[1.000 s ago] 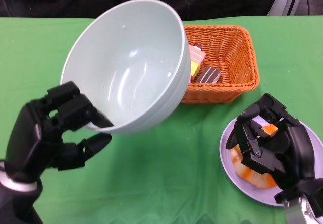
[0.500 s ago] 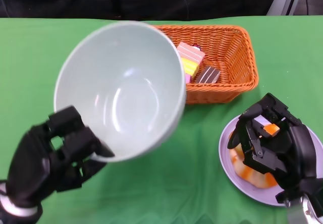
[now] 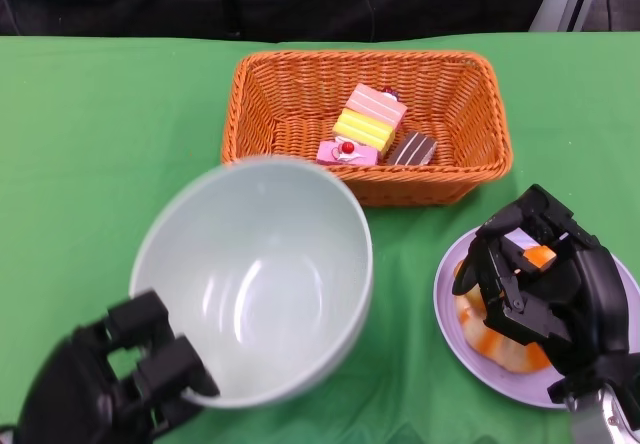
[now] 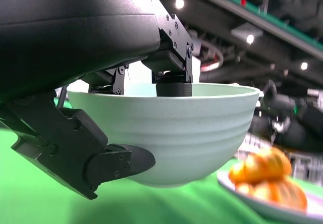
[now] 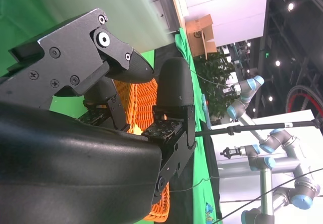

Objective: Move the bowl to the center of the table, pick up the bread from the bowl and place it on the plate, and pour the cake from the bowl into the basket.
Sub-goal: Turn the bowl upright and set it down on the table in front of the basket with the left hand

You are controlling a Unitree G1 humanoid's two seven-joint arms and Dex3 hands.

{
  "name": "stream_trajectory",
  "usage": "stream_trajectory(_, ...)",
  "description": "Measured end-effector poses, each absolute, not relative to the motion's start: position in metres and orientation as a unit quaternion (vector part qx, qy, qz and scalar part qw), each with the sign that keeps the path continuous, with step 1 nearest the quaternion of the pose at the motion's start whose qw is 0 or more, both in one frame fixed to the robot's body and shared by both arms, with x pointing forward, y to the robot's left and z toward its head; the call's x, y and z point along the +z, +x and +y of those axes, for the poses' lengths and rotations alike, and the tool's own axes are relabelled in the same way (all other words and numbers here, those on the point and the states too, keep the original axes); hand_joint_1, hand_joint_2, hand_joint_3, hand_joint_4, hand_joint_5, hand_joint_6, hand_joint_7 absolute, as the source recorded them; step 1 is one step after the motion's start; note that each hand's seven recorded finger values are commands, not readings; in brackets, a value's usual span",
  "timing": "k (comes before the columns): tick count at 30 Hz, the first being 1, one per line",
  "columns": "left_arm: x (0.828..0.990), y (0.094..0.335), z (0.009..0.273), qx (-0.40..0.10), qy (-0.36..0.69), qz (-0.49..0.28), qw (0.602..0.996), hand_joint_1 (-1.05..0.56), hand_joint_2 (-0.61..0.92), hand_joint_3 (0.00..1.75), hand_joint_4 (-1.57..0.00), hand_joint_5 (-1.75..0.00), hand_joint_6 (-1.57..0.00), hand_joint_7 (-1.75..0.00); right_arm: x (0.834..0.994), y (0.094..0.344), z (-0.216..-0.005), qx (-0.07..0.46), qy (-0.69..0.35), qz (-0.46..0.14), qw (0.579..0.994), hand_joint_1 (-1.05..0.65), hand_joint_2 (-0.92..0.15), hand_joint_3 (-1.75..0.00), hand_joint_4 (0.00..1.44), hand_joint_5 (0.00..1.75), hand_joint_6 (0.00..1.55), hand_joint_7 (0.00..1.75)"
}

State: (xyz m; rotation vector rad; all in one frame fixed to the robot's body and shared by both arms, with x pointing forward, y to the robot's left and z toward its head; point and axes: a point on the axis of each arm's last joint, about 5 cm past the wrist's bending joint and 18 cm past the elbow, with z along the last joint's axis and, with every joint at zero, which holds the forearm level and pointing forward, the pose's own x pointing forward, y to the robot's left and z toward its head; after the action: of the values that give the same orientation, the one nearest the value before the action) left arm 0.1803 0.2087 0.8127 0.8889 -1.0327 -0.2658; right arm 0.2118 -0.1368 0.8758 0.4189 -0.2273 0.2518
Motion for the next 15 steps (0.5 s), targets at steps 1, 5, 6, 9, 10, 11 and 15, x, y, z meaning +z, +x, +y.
stream_trajectory(1,0.8096,0.1777,0.2090,-0.133,0.413,-0.470,0.769,0.01,0.70,0.54,-0.63,-1.70,-0.61,-1.47,0.8759,0.2118,-0.1368,0.125,0.207,-0.113,0.964,-0.09,-0.57,-1.12,0.69,1.75,0.57,1.44)
stream_trajectory(5,0.8035,0.1735,0.2107,-0.151,0.425,-0.456,0.767,0.01,0.73,0.50,-0.63,-1.67,-0.60,-1.45,0.8759,0.2118,-0.1368,0.125,0.207,-0.112,0.964,-0.10,-0.56,-1.12,0.68,1.74,0.57,1.43)
stream_trajectory(6,0.8034,0.1741,0.2109,-0.151,0.426,-0.456,0.767,0.01,0.75,0.48,-0.62,-1.68,-0.58,-1.46,0.8759,0.2118,-0.1368,0.125,0.207,-0.112,0.964,-0.10,-0.56,-1.12,0.68,1.74,0.57,1.43)
stream_trajectory(9,0.8029,0.1749,0.2108,-0.152,0.429,-0.454,0.765,0.01,0.82,0.37,-0.60,-1.69,-0.53,-1.53,0.8759,0.2118,-0.1368,0.126,0.207,-0.112,0.964,-0.09,-0.57,-1.12,0.69,1.75,0.57,1.44)
stream_trajectory(10,0.8027,0.1751,0.2109,-0.152,0.432,-0.455,0.764,0.01,0.83,0.35,-0.60,-1.70,-0.52,-1.54,0.8759,0.2118,-0.1368,0.126,0.207,-0.112,0.964,-0.09,-0.57,-1.12,0.69,1.75,0.57,1.44)
stream_trajectory(11,0.8025,0.1752,0.2110,-0.153,0.433,-0.454,0.763,0.01,0.84,0.33,-0.60,-1.70,-0.51,-1.55,0.8760,0.2118,-0.1368,0.126,0.207,-0.112,0.964,-0.09,-0.57,-1.11,0.69,1.75,0.58,1.43)
stream_trajectory(15,0.8013,0.1754,0.2116,-0.151,0.439,-0.450,0.763,0.02,0.85,0.29,-0.59,-1.69,-0.52,-1.58,0.8761,0.2109,-0.1368,0.126,0.206,-0.113,0.964,-0.10,-0.58,-1.10,0.70,1.75,0.57,1.44)
